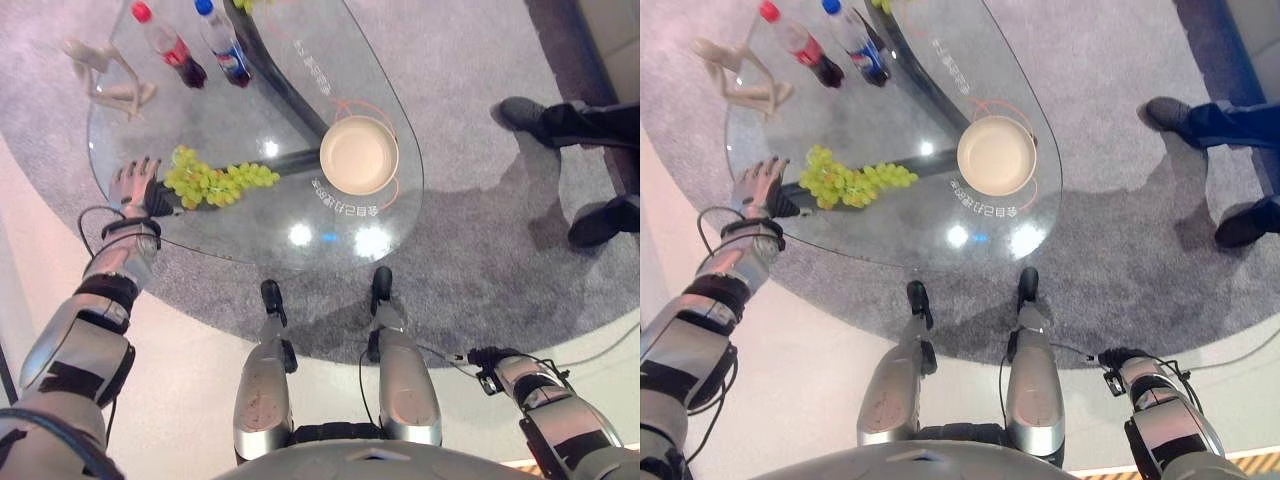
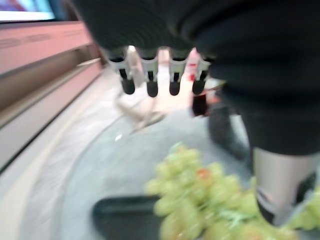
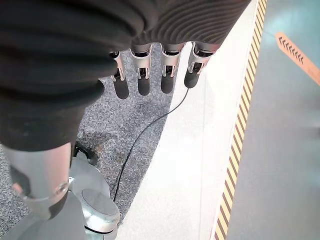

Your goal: Pick up fruits into the plate

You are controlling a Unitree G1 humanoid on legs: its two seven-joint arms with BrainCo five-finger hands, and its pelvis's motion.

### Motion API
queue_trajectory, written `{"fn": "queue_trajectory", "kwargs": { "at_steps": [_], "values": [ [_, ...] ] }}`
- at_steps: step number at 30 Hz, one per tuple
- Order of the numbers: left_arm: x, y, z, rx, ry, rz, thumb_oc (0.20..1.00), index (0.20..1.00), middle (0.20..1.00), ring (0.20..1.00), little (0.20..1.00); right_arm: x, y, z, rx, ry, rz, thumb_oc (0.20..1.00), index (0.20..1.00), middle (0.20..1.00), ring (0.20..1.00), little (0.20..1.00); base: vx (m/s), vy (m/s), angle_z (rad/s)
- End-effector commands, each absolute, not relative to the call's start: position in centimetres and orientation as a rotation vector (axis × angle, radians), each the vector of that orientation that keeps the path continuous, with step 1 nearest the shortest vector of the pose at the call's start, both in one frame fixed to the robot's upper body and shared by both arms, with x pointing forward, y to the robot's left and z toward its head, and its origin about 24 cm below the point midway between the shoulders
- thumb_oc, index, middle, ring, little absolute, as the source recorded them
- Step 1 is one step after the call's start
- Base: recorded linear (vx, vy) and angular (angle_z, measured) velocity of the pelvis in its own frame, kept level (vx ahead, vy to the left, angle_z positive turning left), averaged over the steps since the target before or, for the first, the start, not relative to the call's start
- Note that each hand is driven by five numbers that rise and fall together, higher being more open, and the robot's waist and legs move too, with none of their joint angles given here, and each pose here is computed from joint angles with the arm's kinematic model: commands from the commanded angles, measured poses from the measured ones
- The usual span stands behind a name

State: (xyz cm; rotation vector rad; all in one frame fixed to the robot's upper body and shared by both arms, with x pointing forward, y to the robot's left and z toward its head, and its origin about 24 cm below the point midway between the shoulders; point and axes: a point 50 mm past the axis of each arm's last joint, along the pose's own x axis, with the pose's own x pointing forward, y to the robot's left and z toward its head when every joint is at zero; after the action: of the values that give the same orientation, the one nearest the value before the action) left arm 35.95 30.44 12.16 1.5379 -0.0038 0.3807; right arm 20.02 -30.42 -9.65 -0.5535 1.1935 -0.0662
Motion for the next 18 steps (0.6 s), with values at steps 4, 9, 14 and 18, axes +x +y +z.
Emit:
{"fn": "queue_trajectory", "kwargs": {
  "at_steps": [4, 9, 14, 18],
  "values": [
    [35.5, 32.8, 16.6, 1.578, -0.191, 0.585, 1.000, 1.000, 1.000, 1.000, 1.000, 19.8, -32.2, -8.9, -0.587, 1.190, -0.113, 1.000, 1.000, 1.000, 1.000, 1.000, -0.05, -0.008, 0.01],
    [35.9, 32.3, 18.7, 1.585, -0.299, 0.661, 1.000, 1.000, 1.000, 1.000, 1.000, 21.5, -31.9, -7.9, -0.585, 1.134, -0.113, 1.000, 1.000, 1.000, 1.000, 1.000, -0.05, -0.002, 0.02],
    [36.4, 31.9, 20.4, 1.675, -0.343, 0.659, 1.000, 1.000, 1.000, 1.000, 1.000, 22.3, -31.7, -7.5, -0.582, 1.096, -0.107, 1.000, 1.000, 1.000, 1.000, 1.000, -0.04, 0.008, 0.01],
    [37.2, 31.2, 20.6, 1.836, -0.298, 0.569, 1.000, 1.000, 1.000, 1.000, 1.000, 22.8, -31.7, -7.1, -0.581, 1.076, -0.119, 1.000, 1.000, 1.000, 1.000, 1.000, -0.03, 0.014, -0.04]
  ]
}}
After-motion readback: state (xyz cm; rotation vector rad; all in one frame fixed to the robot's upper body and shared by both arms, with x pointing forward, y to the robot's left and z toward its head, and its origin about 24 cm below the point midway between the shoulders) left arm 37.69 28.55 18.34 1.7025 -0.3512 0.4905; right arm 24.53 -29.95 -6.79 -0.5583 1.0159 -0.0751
